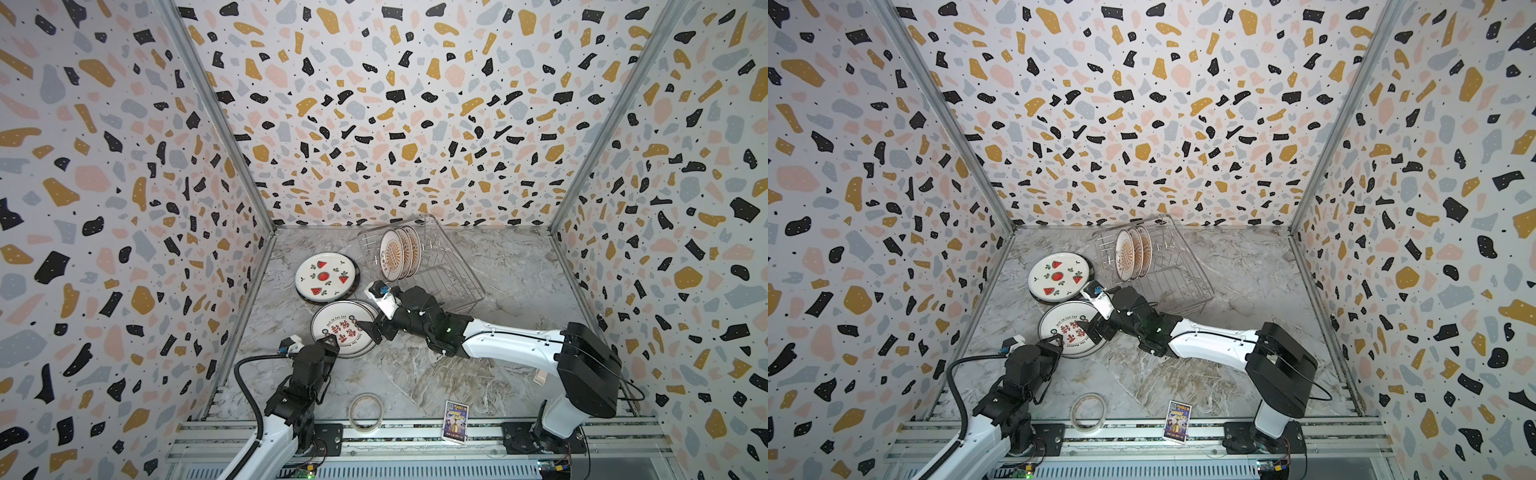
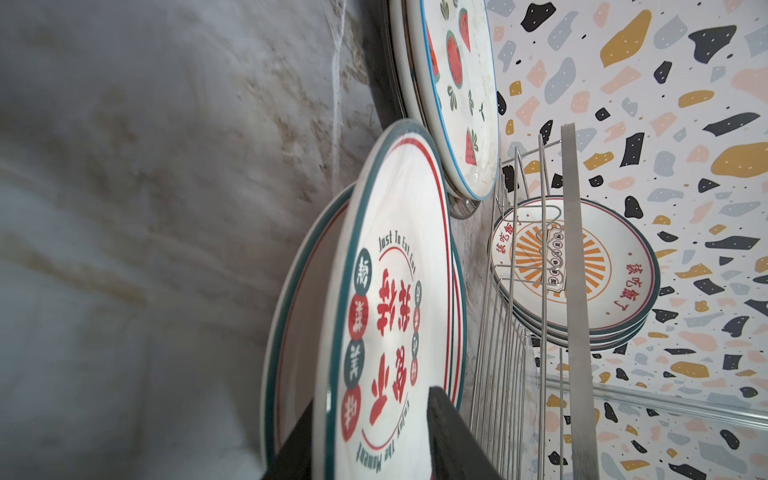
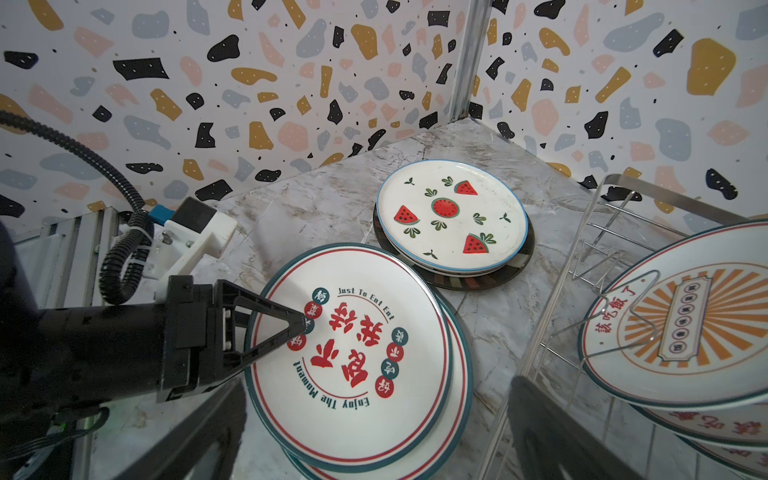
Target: Unload the plates from the dish rack
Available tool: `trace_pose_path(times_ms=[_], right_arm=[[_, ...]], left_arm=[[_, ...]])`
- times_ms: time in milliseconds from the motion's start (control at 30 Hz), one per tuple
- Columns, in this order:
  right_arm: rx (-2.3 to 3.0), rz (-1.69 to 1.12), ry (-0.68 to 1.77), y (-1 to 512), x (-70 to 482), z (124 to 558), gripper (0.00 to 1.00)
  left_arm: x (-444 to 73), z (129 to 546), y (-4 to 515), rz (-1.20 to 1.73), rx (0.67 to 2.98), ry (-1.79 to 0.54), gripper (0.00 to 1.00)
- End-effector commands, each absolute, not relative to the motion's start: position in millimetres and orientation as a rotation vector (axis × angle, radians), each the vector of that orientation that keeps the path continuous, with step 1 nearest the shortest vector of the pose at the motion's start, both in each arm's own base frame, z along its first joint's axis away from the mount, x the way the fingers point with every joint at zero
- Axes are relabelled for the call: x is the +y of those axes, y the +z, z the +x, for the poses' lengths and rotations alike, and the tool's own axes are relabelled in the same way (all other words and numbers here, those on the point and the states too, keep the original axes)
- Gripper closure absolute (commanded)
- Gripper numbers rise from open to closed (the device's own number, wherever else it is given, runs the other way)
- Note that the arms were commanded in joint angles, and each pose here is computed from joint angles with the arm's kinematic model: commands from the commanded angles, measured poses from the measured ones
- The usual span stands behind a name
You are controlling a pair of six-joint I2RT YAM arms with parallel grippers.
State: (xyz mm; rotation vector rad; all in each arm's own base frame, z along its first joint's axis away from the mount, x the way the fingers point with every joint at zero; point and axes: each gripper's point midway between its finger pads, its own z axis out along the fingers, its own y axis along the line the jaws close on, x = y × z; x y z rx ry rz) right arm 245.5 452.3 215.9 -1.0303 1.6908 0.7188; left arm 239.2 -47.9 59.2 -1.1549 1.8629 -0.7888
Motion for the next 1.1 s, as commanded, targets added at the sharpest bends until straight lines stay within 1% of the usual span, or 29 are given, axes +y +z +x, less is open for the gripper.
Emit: trace_pose_path(times_ms=[0,100,233,467,533,633,733,933,1067], right_arm=[[1.65,-1.006,0.712,237.0,453.6,247.4,0.01],[1.654,-1.006,0.704,235.8,453.1,248.3,0.01],[1.651,-1.006,0.704,235.9,452.5,247.2,0.01],[1.655,-1.007,0.701,233.2,453.3,247.5,0.01],[1.658,-1.006,0.696,232.0,452.9,248.1,0.01],[1.659,-1.002,0.69,231.9,452.4,249.0,0.01],[1.661,-1.003,0.692,230.8,452.6,248.7,0.01],[1.651,-0.999,0.663,238.4,452.8,252.9,0.01],[1.634,-0.989,0.663,245.7,450.1,252.3,0.01]], left_arm=[[-39.4,245.3,73.9,-1.126,1.806,-0.748,0.48],[-36.3,245.2,73.0,-1.121,1.802,-0.724,0.44],[-30.4,244.5,74.6,-1.108,1.808,-0.666,0.34],[-27.9,244.7,71.6,-1.114,1.804,-0.648,0.33],[-28.1,244.9,71.4,-1.11,1.802,-0.65,0.3],[-28.7,244.9,70.3,-1.109,1.8,-0.656,0.22],[-26.0,244.4,70.6,-1.107,1.801,-0.632,0.16],[-5.2,243.5,82.1,-1.08,1.761,-0.475,0.15],[-9.6,246.0,83.7,-1.056,1.748,-0.513,0.23]])
